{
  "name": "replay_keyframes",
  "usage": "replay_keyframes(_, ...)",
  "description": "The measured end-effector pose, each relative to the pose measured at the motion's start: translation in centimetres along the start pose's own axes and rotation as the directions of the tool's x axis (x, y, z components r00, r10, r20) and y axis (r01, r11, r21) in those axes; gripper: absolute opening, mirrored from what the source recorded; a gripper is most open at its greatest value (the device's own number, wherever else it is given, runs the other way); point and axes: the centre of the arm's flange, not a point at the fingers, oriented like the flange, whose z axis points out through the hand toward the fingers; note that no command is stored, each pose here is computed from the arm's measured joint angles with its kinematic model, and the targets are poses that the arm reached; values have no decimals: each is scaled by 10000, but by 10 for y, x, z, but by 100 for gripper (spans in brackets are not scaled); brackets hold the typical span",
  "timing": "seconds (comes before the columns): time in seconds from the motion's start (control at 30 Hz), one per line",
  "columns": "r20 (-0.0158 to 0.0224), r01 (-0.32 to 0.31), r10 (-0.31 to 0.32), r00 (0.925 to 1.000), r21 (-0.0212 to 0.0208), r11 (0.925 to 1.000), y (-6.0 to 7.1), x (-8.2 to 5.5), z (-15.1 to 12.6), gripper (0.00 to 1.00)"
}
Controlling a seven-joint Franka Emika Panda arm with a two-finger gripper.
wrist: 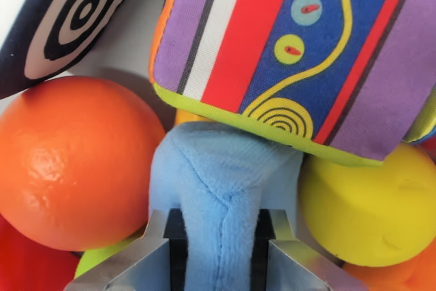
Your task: Pick an object from the bin
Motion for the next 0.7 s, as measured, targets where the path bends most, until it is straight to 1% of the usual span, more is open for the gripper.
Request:
replay_keyframes(0.17,-29,-3,3,10000,15,10000,0,1,-9,0)
replay_keyframes(0.33,-19,-5,5,10000,22,10000,0,1,-19,0)
replay_keyframes(0.4,-29,-7,7,10000,27,10000,0,1,-25,0)
replay_keyframes(0.53,-26,-6,6,10000,32,10000,0,1,-37,0)
replay_keyframes(0.7,-46,3,-3,10000,37,10000,0,0,-54,0)
